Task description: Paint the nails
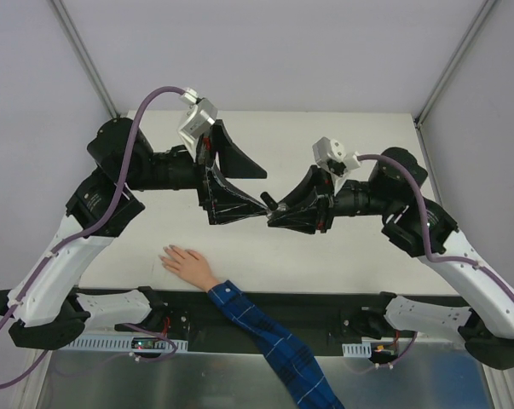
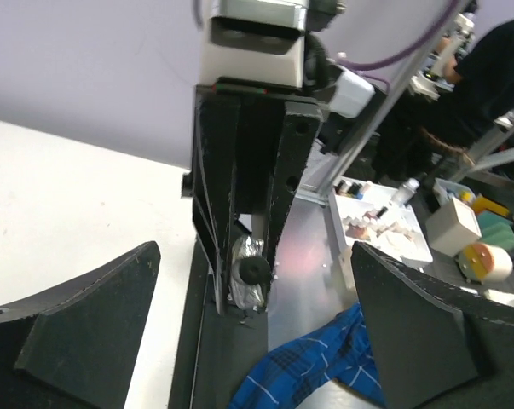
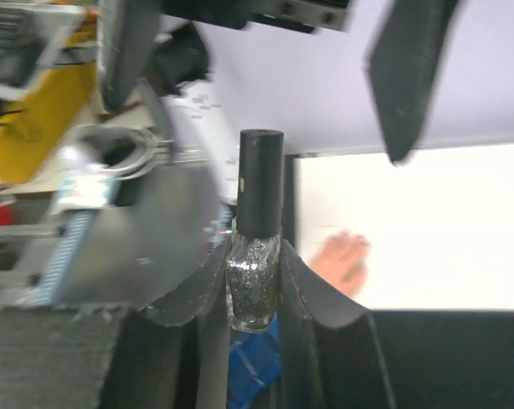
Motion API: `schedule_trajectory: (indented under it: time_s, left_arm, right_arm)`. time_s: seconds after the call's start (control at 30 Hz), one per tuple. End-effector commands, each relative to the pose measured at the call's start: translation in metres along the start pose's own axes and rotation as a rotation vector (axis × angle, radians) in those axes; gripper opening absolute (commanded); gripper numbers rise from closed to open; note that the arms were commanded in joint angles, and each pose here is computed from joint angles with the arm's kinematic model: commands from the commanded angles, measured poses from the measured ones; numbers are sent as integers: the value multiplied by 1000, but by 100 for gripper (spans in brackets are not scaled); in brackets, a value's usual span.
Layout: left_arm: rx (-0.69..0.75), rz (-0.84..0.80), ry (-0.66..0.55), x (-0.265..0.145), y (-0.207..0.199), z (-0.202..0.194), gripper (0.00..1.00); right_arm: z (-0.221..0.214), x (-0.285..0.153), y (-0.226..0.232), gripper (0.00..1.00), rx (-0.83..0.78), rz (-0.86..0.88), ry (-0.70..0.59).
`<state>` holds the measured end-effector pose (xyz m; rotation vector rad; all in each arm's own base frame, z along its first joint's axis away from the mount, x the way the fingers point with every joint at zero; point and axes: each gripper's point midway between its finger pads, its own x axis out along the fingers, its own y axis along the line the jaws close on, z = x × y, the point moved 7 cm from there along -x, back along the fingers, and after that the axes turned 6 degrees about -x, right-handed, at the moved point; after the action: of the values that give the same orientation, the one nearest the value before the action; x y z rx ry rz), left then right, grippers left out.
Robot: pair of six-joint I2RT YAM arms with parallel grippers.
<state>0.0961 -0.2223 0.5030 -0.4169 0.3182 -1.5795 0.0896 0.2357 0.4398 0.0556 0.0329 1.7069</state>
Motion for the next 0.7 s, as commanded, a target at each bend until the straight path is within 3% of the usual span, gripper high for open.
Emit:
schedule_trajectory:
  time_s: [0.0,0.13,0.47,0.57,0.67]
  left_arm:
    - [-6,156,-65,-10,4,9,93]
    - [-66,319,-78,-8,28,5,93]
    - [-113,331,-49,7,43,4,75]
    - [-126,327,-26,11,48,-1,61]
    - [-134,294,5,15,48,-5,32]
  right_arm:
    - [7,-22,-16,0,-170,-322,36]
    - [9,-28,-26,0,-244,-527,48]
    - [13,-15,-34,0,-325,-664,92]
    - [16,-12,-35,0,-332,-686,76]
    - [18,-10,-38,0,-334,-715,63]
